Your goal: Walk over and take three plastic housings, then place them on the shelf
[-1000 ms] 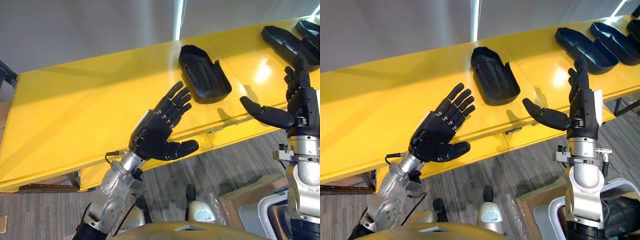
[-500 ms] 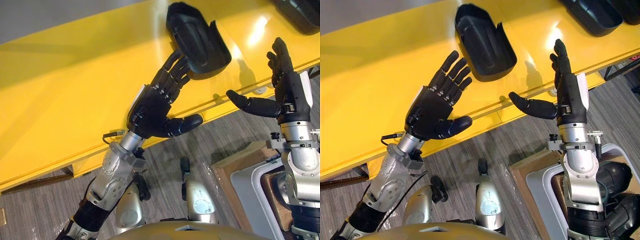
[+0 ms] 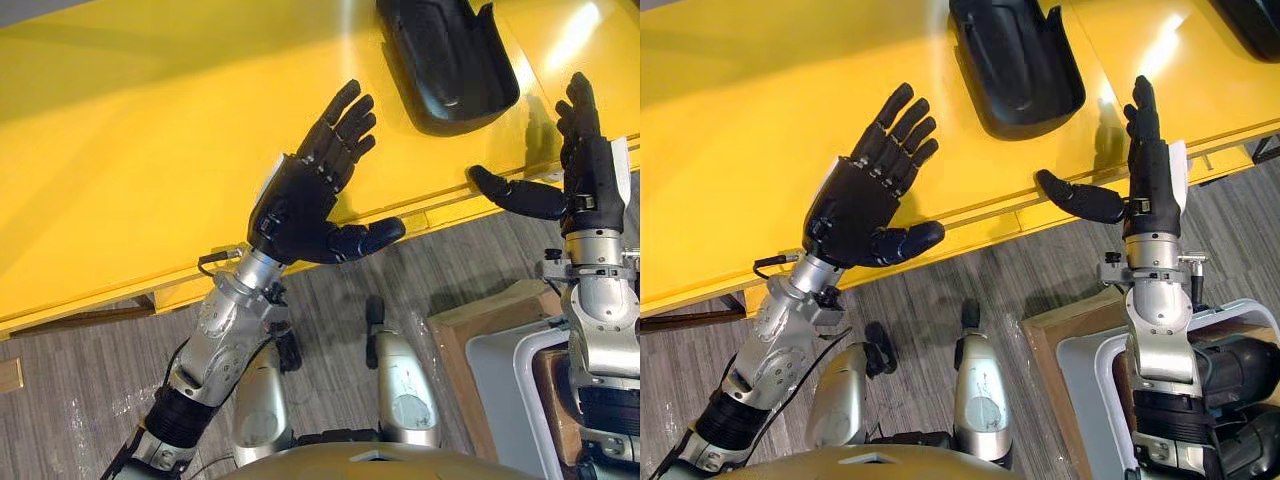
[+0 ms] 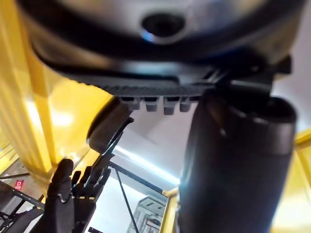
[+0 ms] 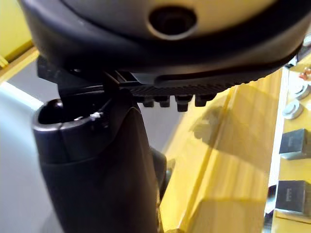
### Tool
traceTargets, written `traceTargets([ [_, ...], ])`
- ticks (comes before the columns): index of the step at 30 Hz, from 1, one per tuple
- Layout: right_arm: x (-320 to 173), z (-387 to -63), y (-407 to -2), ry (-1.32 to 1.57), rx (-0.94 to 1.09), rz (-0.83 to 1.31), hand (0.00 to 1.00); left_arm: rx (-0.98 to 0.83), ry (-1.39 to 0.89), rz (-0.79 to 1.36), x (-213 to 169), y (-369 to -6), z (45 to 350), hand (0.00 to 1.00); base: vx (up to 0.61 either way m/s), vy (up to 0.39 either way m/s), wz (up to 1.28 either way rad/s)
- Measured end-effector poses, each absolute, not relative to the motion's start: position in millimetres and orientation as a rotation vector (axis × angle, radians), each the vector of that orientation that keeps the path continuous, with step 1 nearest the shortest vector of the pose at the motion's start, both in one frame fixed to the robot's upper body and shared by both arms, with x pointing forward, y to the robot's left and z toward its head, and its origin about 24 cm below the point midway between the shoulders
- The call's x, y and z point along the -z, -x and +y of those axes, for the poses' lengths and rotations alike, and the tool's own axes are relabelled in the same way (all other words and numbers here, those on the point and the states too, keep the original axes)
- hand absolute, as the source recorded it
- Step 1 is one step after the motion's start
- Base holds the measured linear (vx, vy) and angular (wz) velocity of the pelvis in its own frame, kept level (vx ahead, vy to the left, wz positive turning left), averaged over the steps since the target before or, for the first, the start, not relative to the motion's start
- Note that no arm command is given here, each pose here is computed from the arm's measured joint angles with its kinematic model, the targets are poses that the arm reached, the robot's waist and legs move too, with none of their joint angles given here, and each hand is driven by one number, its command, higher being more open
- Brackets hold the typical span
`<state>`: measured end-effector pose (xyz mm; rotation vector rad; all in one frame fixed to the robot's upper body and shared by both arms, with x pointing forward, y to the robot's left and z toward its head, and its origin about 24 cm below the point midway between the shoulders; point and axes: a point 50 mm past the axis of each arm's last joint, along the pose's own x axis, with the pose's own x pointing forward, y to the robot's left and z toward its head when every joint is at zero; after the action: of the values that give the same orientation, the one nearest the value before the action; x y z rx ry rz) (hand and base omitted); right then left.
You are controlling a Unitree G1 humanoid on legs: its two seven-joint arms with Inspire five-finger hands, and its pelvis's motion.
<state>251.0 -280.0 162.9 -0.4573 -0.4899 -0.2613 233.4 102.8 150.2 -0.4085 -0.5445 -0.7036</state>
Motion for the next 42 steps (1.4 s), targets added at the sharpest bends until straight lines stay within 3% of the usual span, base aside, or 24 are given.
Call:
traceTargets([
  [33, -197, -282, -286, 0.346, 0.457, -0.623, 1.0, 0.681, 0.408, -0.63, -163, -240, 113, 1.0, 0.0, -0.002, 0.05],
  [42, -196, -280, -284, 0.365, 0.416, -0.622, 1.0, 0.652, 0.422, -0.579, -150, -235, 118, 1.0, 0.01, -0.005, 0.08],
])
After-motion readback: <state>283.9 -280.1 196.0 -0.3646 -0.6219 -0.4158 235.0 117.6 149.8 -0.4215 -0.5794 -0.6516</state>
